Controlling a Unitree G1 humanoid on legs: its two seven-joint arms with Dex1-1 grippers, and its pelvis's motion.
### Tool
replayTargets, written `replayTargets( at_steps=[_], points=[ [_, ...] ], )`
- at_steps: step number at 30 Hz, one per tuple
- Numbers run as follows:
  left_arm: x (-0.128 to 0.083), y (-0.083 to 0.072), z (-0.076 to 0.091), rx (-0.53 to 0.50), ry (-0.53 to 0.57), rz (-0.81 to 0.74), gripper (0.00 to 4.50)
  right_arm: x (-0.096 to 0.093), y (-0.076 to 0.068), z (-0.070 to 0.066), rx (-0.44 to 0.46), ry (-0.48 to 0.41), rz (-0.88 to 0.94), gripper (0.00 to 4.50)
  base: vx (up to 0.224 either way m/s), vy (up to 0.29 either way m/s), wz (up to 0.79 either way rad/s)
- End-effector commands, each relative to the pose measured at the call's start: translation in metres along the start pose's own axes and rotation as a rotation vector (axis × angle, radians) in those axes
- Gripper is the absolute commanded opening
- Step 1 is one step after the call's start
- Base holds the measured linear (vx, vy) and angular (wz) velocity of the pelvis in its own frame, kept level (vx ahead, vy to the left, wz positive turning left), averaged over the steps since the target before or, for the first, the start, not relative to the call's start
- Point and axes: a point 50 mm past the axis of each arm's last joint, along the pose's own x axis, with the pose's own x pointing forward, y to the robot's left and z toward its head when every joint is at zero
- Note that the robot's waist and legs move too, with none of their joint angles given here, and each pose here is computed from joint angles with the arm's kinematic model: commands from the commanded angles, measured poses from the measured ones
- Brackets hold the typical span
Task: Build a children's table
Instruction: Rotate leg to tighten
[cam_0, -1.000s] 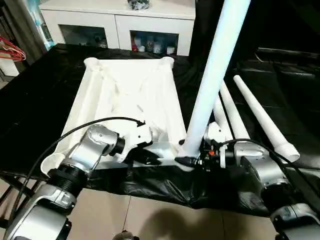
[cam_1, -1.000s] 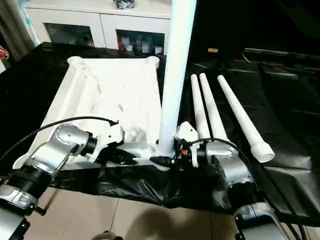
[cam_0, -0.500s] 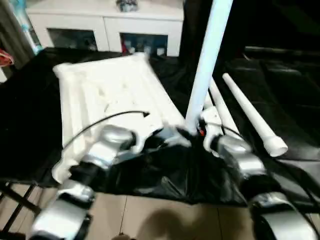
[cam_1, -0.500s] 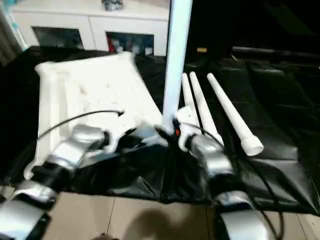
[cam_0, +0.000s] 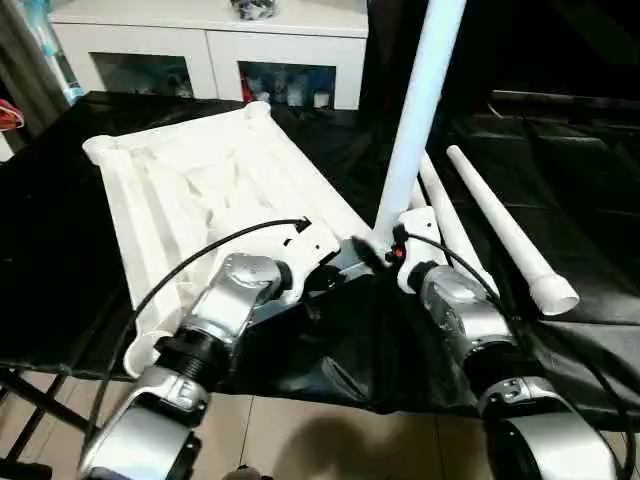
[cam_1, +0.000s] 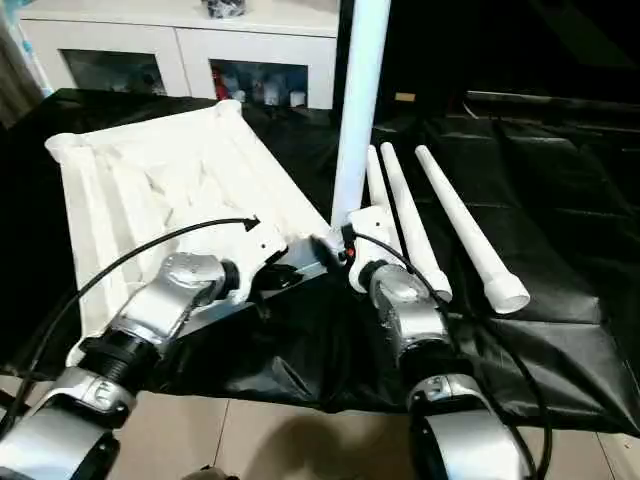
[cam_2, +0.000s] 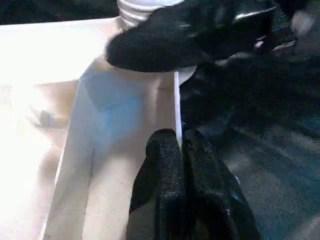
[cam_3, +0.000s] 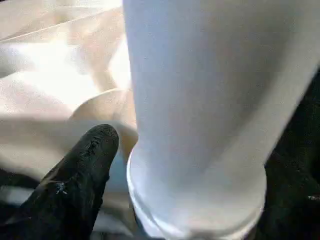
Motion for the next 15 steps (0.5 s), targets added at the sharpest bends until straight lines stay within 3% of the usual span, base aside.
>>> replayTargets(
  at_steps=[1, 9, 15],
  points=[
    [0.003, -0.012, 0.021, 0.084, -0.090, -0.118, 0.00, 0.004, 0.028, -0.016, -0.005, 0.070, 0.220, 3.92, 0.000, 0.000, 0.00],
    [-0.014, -0.010, 0.008, 0.130, -0.037, -0.280, 0.00, -0.025, 0.025, -0.014, -0.088, 0.089, 0.523, 3.92, 0.000, 0.000, 0.00],
    [-0.023, -0.004, 0.001, 0.137, 0.014, -0.324, 0.00, -0.041, 0.026, -0.017, -0.110, 0.158, 0.679, 3.43, 0.000, 0.000, 0.00]
  ],
)
